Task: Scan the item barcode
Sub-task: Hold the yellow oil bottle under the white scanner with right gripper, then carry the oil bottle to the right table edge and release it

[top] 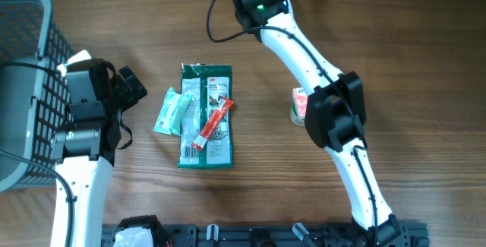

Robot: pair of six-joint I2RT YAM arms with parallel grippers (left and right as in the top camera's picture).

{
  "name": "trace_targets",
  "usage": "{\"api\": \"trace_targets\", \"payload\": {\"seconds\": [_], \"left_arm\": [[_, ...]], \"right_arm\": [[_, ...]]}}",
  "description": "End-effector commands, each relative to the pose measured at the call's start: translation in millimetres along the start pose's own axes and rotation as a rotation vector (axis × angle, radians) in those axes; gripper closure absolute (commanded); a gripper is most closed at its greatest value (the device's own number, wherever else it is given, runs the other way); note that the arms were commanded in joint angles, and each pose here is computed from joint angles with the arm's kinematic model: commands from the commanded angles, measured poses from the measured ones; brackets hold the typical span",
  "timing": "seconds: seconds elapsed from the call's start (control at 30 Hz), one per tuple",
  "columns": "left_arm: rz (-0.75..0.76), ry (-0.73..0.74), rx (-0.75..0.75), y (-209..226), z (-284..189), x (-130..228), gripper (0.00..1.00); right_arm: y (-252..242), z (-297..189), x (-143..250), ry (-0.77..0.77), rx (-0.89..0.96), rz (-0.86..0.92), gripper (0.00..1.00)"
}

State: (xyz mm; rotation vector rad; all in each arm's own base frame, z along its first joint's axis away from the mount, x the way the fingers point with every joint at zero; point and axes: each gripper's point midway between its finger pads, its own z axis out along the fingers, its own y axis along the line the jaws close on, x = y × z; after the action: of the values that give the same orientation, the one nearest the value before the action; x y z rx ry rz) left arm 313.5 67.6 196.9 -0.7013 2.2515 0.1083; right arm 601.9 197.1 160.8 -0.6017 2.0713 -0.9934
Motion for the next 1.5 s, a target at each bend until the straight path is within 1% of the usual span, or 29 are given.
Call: {"api": "trace_targets", "payload": {"seconds": [0.0, 0.1, 0.2, 0.37, 0.53, 0.77, 0.83, 0.9, 0.97, 1.0, 1.1, 1.13, 1.2, 1.3, 1.33, 1.4, 1.43, 1.47], "left_arm": [[0.003, -0.018, -0.012, 2.4, -2.0, -5.5, 0.00], [0.003, -0.018, -0.012, 2.4, -2.0, -5.5, 0.00], [0.003, -0.019, -0.012, 2.4, -2.0, -5.6, 0.00], [0.003, -0.019, -0.012, 2.4, -2.0, -5.6, 0.00], [0.003, -0.019, -0.012, 2.4, -2.0, -5.6, 0.00], [0.003, -0.019, -0.012, 2.4, -2.0, -5.6, 0.00], [0.003, -0.018, -0.012, 2.4, -2.0, -5.5, 0.00], [0.003, -0.018, -0.012, 2.4, -2.0, -5.5, 0.00], [0.003, -0.018, -0.012, 2.4, -2.0, -5.5, 0.00], [0.003, -0.019, -0.012, 2.4, -2.0, -5.6, 0.00], [0.003, -0.018, -0.012, 2.4, -2.0, -5.5, 0.00], [0.003, -0.019, -0.012, 2.4, -2.0, -5.6, 0.00], [0.003, -0.018, -0.012, 2.4, -2.0, -5.5, 0.00], [0.003, -0.018, -0.012, 2.4, -2.0, -5.5, 0.00], [0.003, -0.018, -0.012, 2.4, -2.0, -5.5, 0.00], [0.003, -0.019, -0.012, 2.4, -2.0, -5.6, 0.00], [0.003, -0.019, -0.012, 2.4, -2.0, -5.6, 0.00], [0.003, -0.018, -0.012, 2.4, -2.0, -5.5, 0.00]], "right_arm": [[6.0, -10.7, -10.4, -0.016, 0.069, 0.002, 0.96], [20.5, -12.1, -11.5, -0.023, 0.060, -0.014, 0.96], [38.7, -5.4, -3.6, -0.002, 0.060, -0.081, 0.96], [51.7, -7.3, 0.2, 0.004, 0.053, -0.110, 0.96], [76.4, -21.5, -8.5, -0.042, -0.028, -0.141, 0.96], [77.5, -24.3, -4.4, -0.026, -0.027, -0.165, 0.96], [53.7, -31.9, -11.8, -0.033, 0.008, -0.158, 0.96], [17.1, -44.0, -21.8, -0.053, 0.027, -0.103, 0.96], [-37.9, -61.8, -27.9, -0.068, 0.050, -0.022, 0.96], [-57.4, -68.8, -28.8, -0.074, 0.056, 0.012, 0.96], [-131.4, -103.6, -17.4, -0.102, -0.021, 0.131, 0.96], [-147.4, -109.9, -10.7, -0.104, -0.050, 0.175, 0.96], [-196.8, -128.1, 20.3, -0.086, -0.138, 0.328, 0.95], [-251.6, -146.0, 71.2, -0.031, -0.221, 0.541, 0.96], [-271.6, -151.7, 95.2, -0.020, -0.303, 0.629, 0.96], [-281.5, -150.6, 138.0, 0.029, -0.519, 0.728, 0.94], [-278.7, -145.3, 159.6, 0.088, -0.593, 0.767, 0.94], [-269.8, -131.1, 196.8, 0.207, -0.654, 0.780, 0.94]]}}
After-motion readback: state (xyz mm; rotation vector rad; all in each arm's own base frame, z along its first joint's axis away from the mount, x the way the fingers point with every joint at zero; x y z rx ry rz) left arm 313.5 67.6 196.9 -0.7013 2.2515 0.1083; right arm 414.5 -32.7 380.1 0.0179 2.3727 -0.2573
